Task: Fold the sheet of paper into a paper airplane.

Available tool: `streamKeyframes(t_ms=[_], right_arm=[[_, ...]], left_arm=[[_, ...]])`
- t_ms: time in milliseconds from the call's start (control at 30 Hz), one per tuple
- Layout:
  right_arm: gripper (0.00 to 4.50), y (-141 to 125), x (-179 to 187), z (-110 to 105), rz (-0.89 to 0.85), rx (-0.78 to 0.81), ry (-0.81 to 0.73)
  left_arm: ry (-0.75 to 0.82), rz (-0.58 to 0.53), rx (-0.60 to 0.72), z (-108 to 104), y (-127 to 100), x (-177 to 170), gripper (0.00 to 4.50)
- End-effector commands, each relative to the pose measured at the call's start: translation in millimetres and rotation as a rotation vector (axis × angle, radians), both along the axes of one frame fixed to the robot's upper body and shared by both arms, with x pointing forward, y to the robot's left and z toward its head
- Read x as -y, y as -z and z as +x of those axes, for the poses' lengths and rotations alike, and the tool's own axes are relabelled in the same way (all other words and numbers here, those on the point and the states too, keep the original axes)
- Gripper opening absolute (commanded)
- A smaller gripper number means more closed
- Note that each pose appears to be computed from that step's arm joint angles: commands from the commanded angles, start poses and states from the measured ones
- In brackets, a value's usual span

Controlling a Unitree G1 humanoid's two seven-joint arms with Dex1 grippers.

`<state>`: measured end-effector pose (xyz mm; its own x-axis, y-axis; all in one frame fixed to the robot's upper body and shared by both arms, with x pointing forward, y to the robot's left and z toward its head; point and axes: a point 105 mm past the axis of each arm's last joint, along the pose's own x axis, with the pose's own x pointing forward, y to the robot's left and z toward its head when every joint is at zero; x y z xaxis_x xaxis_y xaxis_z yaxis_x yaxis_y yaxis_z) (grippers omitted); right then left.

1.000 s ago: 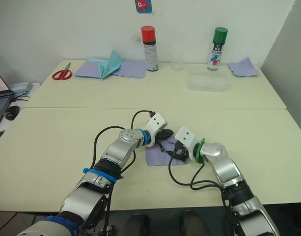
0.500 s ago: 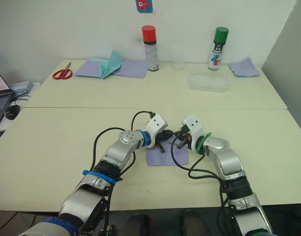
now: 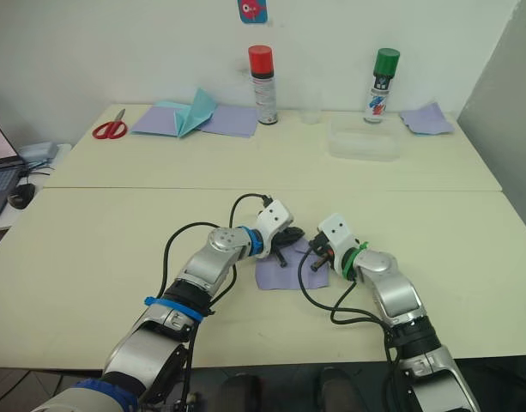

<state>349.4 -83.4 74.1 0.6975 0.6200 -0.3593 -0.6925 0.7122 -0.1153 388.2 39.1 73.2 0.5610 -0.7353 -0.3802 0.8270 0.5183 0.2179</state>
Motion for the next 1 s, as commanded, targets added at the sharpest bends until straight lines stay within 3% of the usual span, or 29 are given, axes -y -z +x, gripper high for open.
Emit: streamKeyframes(t_ms=[33,233,467,600,700,867,1000], right_arm=[[0.04,11,17,-6,-0.025,-0.06,0.037],[0.04,-9,21,-15,-0.013,-0.005,0.004],[0.04,-48,-8,-8,0.074,0.108,-0.054],[0.04,-42,-20,-2,0.08,0.104,-0.045],[0.04,-18,-20,-1,0.012,0.043,-0.04],[0.04,6,-18,-4,-0.043,-0.022,-0.036],[0.04,8,-23,-9,-0.036,-0.025,-0.051]], left_arm=[[-0.008,0.069,-0.087,-8,30,-8,0.0],[-0.008,0.072,-0.087,-9,30,-11,0.0],[0.005,0.072,-0.092,-10,30,-12,0.0],[0.003,0.064,-0.084,-8,27,-11,0.0],[0.012,0.054,-0.067,-8,22,-9,0.0],[0.04,-0.035,0.004,-4,-10,3,0.0],[0.089,-0.054,0.028,-9,-25,13,0.0]])
